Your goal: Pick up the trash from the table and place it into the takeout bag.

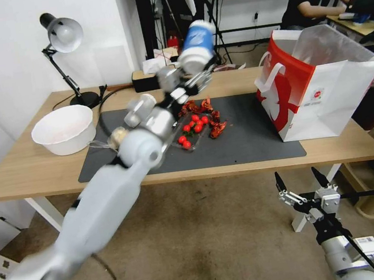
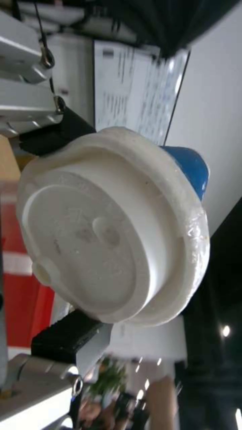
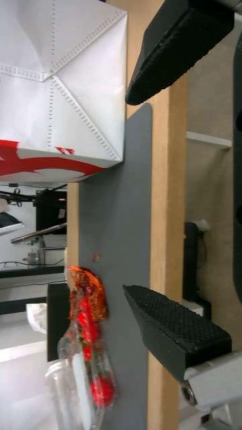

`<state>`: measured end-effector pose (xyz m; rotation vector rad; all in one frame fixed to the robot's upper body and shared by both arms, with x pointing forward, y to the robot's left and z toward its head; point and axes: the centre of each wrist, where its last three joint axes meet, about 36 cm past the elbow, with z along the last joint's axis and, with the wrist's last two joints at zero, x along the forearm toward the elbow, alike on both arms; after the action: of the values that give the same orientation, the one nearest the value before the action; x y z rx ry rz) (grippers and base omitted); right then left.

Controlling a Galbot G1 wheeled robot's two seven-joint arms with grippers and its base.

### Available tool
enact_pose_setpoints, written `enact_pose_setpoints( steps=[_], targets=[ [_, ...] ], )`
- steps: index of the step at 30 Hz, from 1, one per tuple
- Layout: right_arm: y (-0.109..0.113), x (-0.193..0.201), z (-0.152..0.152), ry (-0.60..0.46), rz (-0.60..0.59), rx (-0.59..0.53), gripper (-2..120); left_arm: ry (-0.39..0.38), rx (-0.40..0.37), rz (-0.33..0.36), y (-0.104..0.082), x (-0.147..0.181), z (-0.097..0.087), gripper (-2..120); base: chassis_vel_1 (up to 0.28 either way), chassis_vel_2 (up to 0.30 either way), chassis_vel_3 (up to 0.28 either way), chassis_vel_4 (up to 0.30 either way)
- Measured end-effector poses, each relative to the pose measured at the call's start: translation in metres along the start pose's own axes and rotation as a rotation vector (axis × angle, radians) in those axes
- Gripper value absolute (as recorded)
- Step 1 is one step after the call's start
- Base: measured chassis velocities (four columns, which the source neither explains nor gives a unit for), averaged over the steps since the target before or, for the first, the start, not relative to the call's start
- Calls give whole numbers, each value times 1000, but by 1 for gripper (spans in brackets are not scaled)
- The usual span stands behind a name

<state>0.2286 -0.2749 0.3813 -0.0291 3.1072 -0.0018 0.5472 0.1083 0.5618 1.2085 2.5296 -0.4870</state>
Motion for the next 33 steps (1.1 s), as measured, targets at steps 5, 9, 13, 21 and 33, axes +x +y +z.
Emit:
enact_pose_setpoints(
  steps=[5, 9, 13, 21, 33],
  targets=[
    [0, 2, 0, 2, 4, 2, 100, 35, 1, 96, -10, -50, 14, 68, 0, 0, 0, 0],
    [1, 3, 0, -1, 8, -1, 100, 50, 8, 137, -22, -80, 26, 68, 0, 0, 0, 0],
    [2, 3, -1, -3, 10, -2, 100, 50, 15, 163, -32, -98, 31, 68, 0, 0, 0, 0],
    [2, 3, 1, 0, 10, -2, 100, 97, -42, 279, -48, -159, 45, 68, 0, 0, 0, 0],
    [-4, -4, 15, 13, -29, 16, 100, 325, -367, 522, -11, -228, 22, 68, 0, 0, 0, 0]
  ],
)
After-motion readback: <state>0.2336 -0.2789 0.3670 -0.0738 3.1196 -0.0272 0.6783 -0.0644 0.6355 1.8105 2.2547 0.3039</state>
